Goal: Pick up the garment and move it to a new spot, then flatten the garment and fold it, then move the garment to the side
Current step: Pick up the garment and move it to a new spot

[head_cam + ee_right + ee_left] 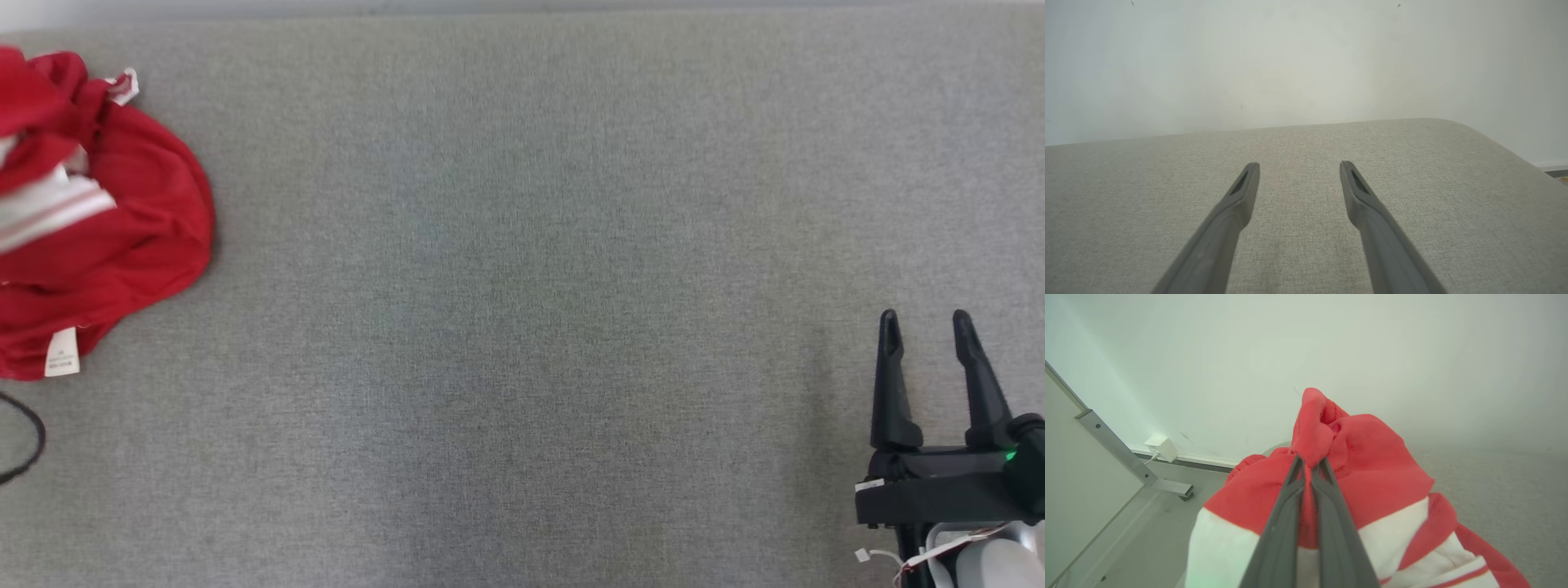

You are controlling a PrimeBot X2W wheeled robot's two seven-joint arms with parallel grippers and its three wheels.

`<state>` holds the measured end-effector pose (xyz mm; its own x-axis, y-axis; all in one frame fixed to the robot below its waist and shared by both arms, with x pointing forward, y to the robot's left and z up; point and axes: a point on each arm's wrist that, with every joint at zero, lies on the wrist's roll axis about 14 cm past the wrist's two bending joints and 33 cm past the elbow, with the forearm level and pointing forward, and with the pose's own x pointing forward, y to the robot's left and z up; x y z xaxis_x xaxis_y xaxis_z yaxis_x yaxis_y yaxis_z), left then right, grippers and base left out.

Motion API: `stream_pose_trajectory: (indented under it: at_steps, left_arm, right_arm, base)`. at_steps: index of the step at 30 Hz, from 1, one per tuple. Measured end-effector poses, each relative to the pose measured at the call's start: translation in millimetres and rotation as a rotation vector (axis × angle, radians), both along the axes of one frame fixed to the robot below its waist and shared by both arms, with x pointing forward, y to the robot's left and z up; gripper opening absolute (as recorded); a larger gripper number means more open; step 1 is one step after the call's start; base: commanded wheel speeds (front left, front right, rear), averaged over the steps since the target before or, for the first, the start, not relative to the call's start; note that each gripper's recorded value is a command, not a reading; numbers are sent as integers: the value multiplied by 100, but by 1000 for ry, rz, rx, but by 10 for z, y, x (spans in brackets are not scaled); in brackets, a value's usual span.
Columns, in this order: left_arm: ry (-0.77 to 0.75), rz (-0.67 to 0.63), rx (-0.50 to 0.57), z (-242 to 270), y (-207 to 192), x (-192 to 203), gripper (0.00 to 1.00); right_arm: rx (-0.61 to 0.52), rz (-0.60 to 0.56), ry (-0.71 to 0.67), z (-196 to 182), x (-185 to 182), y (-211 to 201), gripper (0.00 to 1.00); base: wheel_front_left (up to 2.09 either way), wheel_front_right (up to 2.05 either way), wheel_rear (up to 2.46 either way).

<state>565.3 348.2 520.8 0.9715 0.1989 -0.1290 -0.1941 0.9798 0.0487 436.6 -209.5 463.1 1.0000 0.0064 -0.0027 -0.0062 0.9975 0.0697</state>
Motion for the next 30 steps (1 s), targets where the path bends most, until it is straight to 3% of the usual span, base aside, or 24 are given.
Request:
stream_pose_trajectory:
  at_steps: [9,18,24,30]
  left_arm:
    - [-389,-151,120,1514,-495,198,0]
    - [-641,-472,144,2547,-1920,197,0]
    - [-761,-701,116,3040,-2933,-88,0]
    - [-825,-857,72,3332,-3588,-351,0]
  right_arm:
    - [57,-4,-35,151,-99,83,100]
    - [86,-71,-45,221,-305,-97,100]
    - [100,-140,-61,292,-497,-316,100]
    - [112,-202,-79,361,-671,-507,100]
  base:
    - [0,0,0]
    - [0,0,0]
    - [0,0,0]
    - [0,0,0]
